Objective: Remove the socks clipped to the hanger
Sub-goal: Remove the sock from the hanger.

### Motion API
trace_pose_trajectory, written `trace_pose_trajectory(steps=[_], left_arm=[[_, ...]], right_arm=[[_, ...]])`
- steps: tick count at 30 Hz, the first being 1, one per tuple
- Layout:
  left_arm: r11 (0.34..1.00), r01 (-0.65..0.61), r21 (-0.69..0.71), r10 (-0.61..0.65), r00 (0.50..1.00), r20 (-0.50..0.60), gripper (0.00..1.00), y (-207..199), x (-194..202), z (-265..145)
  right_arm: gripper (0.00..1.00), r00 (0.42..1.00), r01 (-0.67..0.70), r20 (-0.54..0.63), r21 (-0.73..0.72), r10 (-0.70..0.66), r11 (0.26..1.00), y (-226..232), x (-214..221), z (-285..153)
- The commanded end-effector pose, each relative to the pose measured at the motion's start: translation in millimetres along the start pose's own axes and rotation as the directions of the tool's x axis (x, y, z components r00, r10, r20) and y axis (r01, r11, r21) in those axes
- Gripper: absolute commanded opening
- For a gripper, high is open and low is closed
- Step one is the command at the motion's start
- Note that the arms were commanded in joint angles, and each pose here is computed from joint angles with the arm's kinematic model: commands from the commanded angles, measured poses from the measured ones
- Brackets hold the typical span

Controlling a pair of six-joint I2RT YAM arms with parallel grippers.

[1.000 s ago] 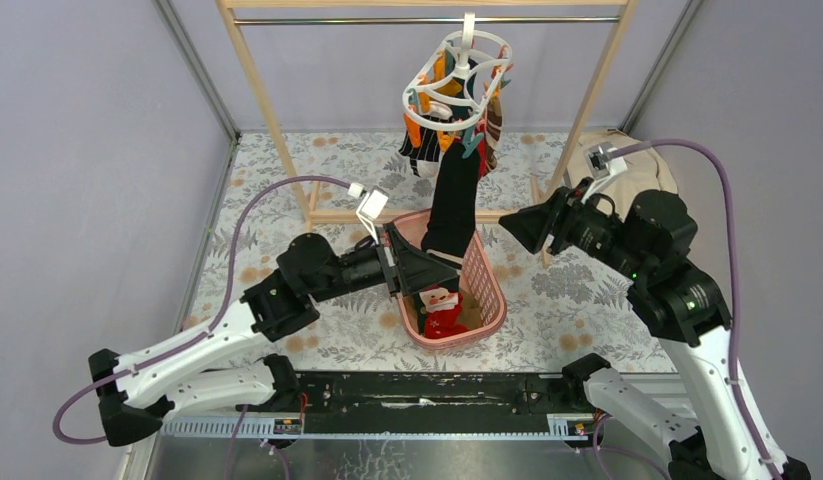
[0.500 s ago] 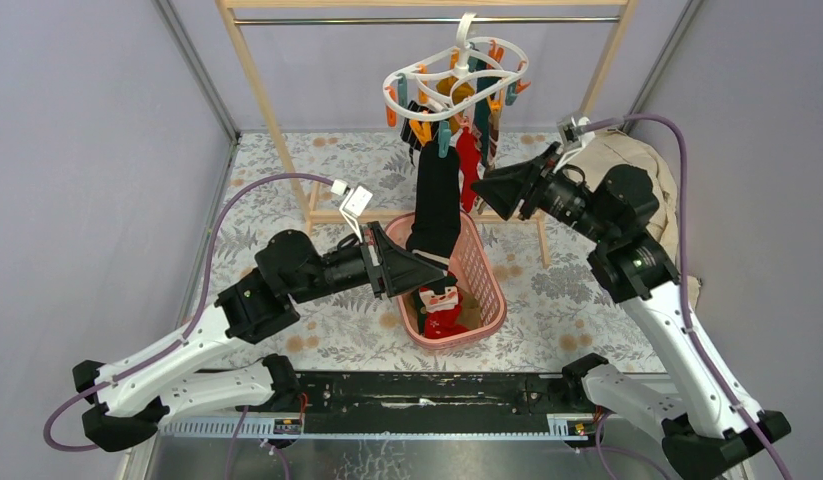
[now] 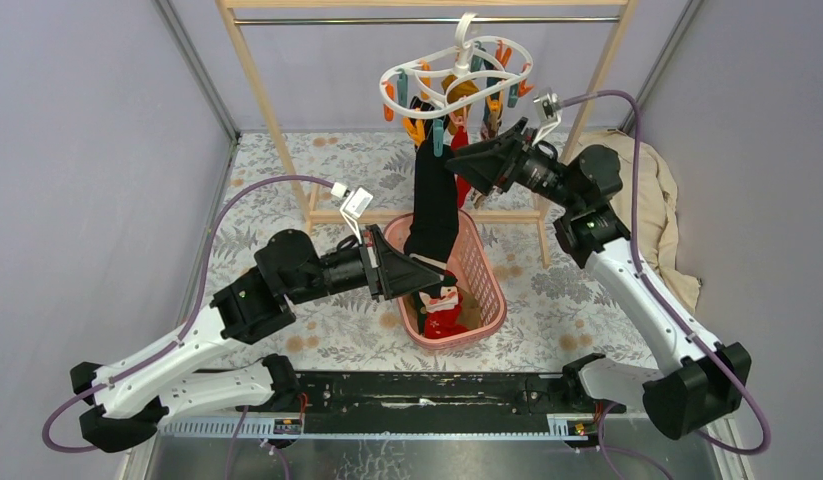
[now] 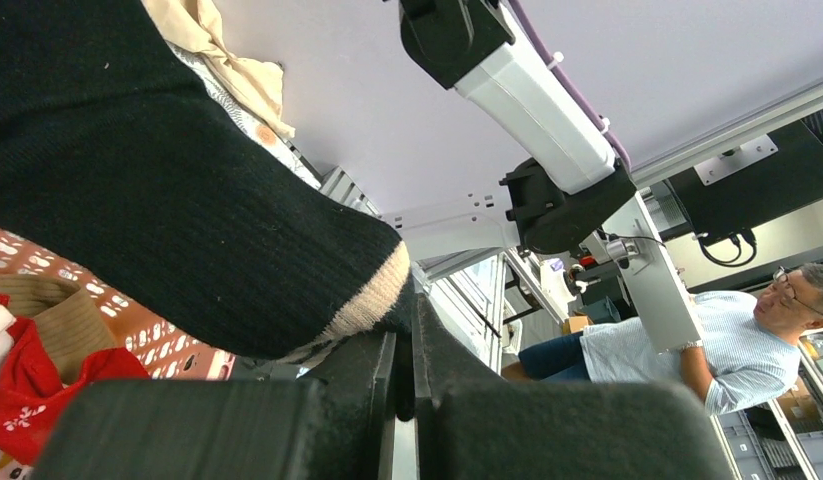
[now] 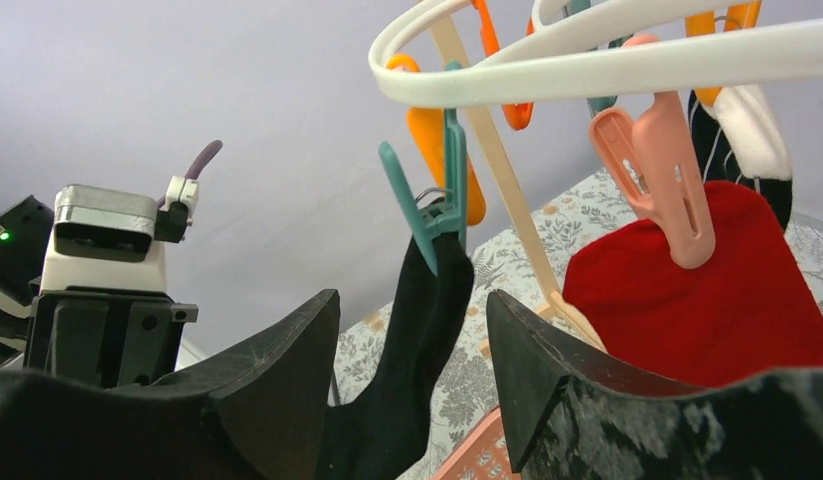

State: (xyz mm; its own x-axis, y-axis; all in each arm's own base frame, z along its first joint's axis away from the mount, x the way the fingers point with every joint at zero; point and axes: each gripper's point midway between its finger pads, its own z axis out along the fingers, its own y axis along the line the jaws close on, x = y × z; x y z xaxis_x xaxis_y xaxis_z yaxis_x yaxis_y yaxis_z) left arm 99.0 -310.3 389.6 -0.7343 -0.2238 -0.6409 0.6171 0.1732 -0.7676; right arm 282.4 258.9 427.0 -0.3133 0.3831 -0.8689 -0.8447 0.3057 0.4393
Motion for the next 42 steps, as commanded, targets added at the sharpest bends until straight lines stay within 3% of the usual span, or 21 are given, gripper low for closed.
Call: trace_pose_trajectory(steps=[1,19,42], left_arm=[[0.998,-0.005,0.058,0.005,1.000,0.009,0.06,-23,-8,-9],[0.995,0.000,0.097,0.001,1.000,-0.013,0.06,-37,-10,-10],[0.996,0.003,0.094,-0.001,1.000,-0.020,0.06,-37,-9,-11]], right_arm=[[0.63,0.992,0.093,0.093,-0.115,-0.083,0.989,27,-39,7],[0.66,0.988,0.124,0.102,-0.082,-0.115,0.989,5,-49,22],[0.63,0.987,0.116,0.121,-0.120,-0.101,0.986,12,-59,-2]])
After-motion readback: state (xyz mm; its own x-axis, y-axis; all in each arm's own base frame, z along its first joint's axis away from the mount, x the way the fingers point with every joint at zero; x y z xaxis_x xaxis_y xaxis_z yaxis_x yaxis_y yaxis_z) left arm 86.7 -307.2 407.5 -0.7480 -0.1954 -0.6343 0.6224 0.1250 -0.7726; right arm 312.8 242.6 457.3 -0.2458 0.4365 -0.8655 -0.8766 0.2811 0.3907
